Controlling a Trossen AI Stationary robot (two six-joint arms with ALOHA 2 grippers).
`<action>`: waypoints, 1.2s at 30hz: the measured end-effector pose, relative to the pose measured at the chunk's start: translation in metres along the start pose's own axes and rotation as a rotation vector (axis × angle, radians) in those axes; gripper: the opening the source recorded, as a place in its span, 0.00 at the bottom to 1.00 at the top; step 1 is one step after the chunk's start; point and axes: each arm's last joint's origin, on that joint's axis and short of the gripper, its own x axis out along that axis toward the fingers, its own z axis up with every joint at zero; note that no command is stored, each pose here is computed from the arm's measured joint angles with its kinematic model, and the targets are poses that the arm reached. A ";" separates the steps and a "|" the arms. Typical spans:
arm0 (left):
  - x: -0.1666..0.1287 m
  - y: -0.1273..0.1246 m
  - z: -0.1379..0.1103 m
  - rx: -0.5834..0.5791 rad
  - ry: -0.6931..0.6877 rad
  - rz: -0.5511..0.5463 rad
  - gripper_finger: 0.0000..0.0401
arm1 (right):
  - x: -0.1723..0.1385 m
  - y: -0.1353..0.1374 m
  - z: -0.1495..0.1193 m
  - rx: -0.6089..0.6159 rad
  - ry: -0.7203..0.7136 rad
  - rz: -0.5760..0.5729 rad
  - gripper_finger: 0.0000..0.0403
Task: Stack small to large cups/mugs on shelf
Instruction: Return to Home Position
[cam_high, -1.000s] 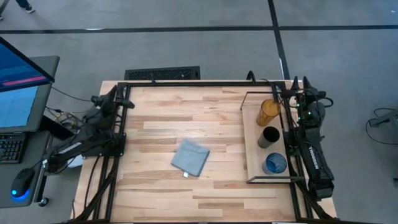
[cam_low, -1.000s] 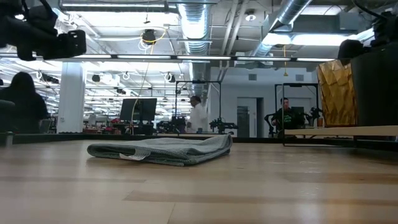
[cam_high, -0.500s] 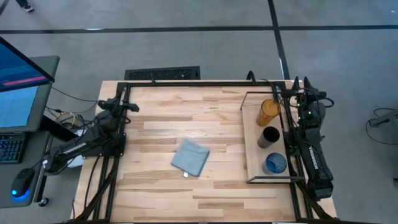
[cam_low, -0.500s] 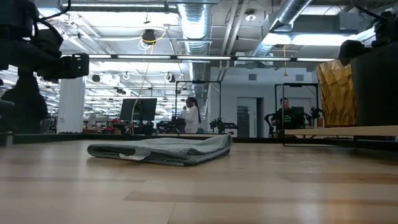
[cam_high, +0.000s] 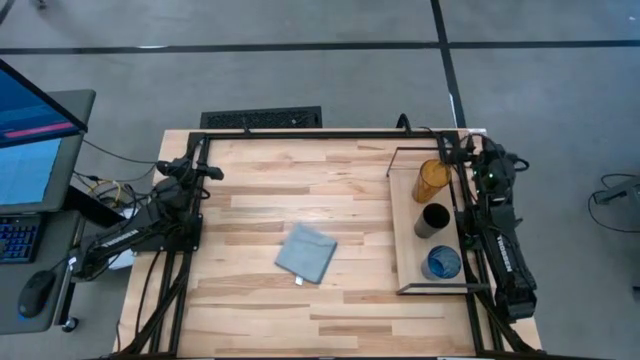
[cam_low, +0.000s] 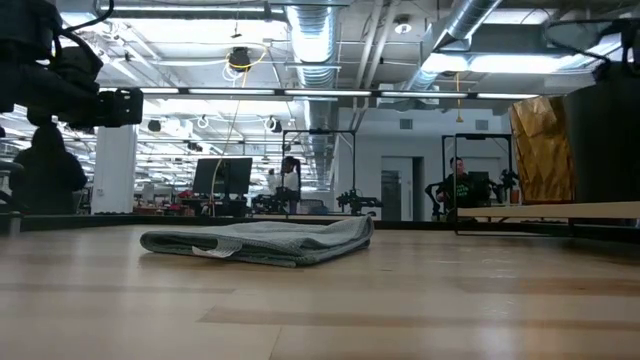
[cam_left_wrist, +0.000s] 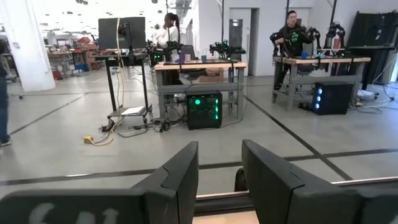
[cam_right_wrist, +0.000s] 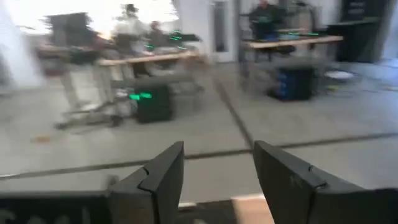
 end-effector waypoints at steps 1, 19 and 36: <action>0.000 0.000 0.000 0.000 0.000 0.000 0.28 | 0.000 -0.001 -0.003 -0.006 0.030 -0.034 0.53; 0.000 0.000 0.000 -0.004 0.001 -0.006 0.28 | -0.003 -0.009 -0.012 -0.046 0.125 -0.297 0.53; 0.000 0.000 -0.001 0.009 0.002 -0.006 0.28 | -0.003 -0.007 -0.013 -0.068 0.155 -0.216 0.53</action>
